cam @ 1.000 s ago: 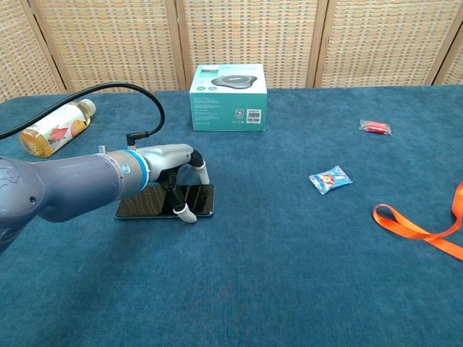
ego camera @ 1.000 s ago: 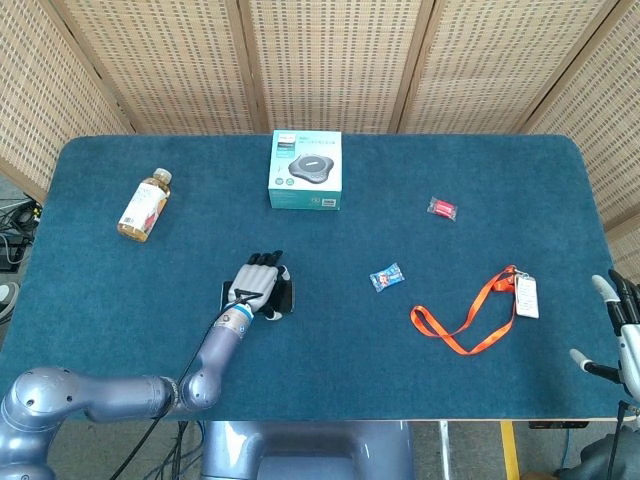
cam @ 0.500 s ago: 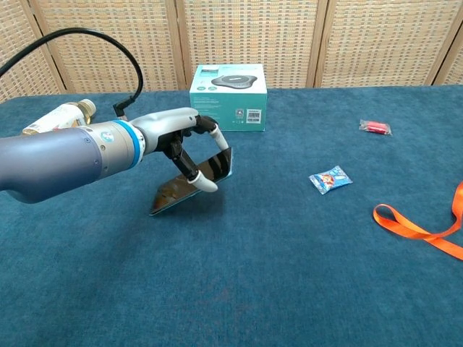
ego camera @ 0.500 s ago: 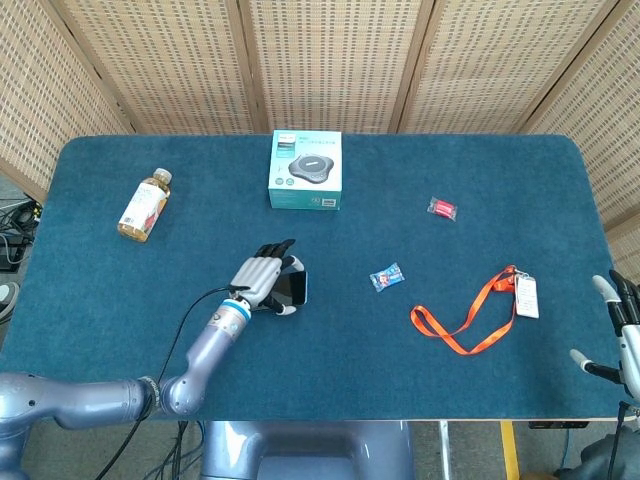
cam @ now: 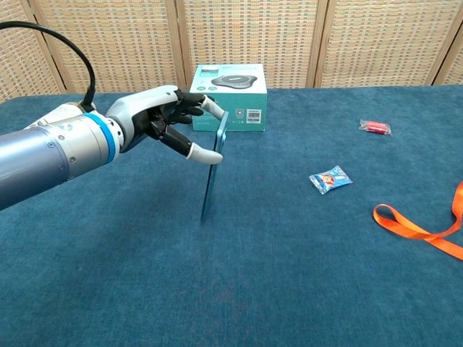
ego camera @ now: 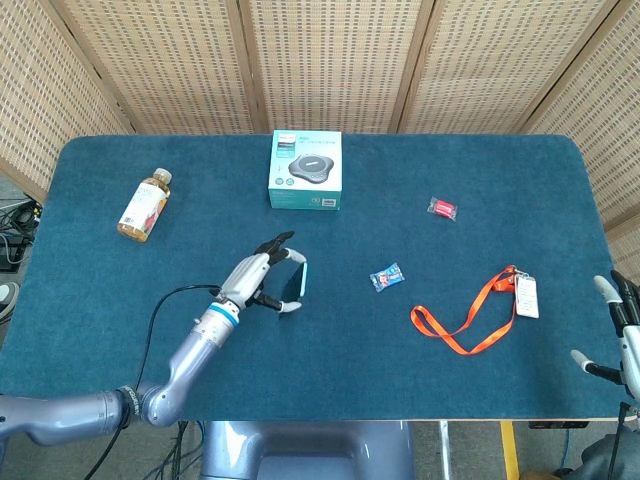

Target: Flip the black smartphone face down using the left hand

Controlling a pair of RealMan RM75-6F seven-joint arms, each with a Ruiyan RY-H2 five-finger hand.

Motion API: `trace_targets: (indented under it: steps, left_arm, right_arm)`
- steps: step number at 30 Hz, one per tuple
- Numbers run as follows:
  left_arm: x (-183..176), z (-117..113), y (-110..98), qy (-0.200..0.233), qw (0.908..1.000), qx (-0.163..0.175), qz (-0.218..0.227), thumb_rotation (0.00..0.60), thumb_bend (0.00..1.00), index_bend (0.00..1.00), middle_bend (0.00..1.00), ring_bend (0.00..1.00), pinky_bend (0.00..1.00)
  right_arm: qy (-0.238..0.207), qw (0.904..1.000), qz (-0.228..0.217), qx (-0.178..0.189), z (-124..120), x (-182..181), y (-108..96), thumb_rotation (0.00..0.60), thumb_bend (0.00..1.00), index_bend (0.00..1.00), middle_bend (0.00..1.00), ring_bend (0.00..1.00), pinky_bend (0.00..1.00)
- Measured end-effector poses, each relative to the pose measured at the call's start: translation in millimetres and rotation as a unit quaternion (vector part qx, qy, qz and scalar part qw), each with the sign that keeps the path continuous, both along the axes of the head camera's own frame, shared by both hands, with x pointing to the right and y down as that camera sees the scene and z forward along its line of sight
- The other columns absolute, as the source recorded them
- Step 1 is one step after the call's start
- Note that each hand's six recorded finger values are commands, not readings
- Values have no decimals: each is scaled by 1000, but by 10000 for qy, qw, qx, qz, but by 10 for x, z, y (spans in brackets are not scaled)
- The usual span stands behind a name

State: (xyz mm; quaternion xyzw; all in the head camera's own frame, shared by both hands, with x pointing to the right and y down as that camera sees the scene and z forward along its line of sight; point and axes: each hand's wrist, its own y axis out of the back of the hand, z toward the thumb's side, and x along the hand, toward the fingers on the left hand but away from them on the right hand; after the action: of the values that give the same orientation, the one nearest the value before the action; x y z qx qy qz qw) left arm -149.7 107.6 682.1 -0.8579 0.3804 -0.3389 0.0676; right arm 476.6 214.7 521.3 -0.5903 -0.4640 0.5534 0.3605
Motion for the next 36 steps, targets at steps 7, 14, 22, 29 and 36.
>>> trace_targets:
  steps: [7, 14, 22, 29, 36]
  left_arm:
    - [-286, 64, 103, 518, 9980, -20, -373, 600, 175, 585, 0, 0, 0]
    - [-757, 321, 245, 508, 9953, -219, -792, 600, 123, 415, 0, 0, 0]
    - [-1101, 445, 381, 544, 9916, -395, -1104, 456, 0, 0, 0, 0, 0]
    - [-1462, 302, 372, 501, 9923, 88, -1130, 419, 0, 0, 0, 0, 0]
    - [-1888, -35, 300, 134, 9953, 485, -825, 481, 0, 0, 0, 0, 0]
  right_arm:
    - [10, 10000, 8, -16, 10, 0, -2, 600, 0, 0, 0, 0, 0]
    - [30, 10000, 17, -28, 19, -4, 0, 600, 0, 0, 0, 0, 0]
    - [36, 10000, -22, -12, 11, -33, 9, 600, 0, 0, 0, 0, 0]
    - [15, 10000, -90, 27, -10, -85, 28, 600, 0, 0, 0, 0, 0]
    - [1, 10000, -90, 41, -21, -89, 36, 600, 0, 0, 0, 0, 0]
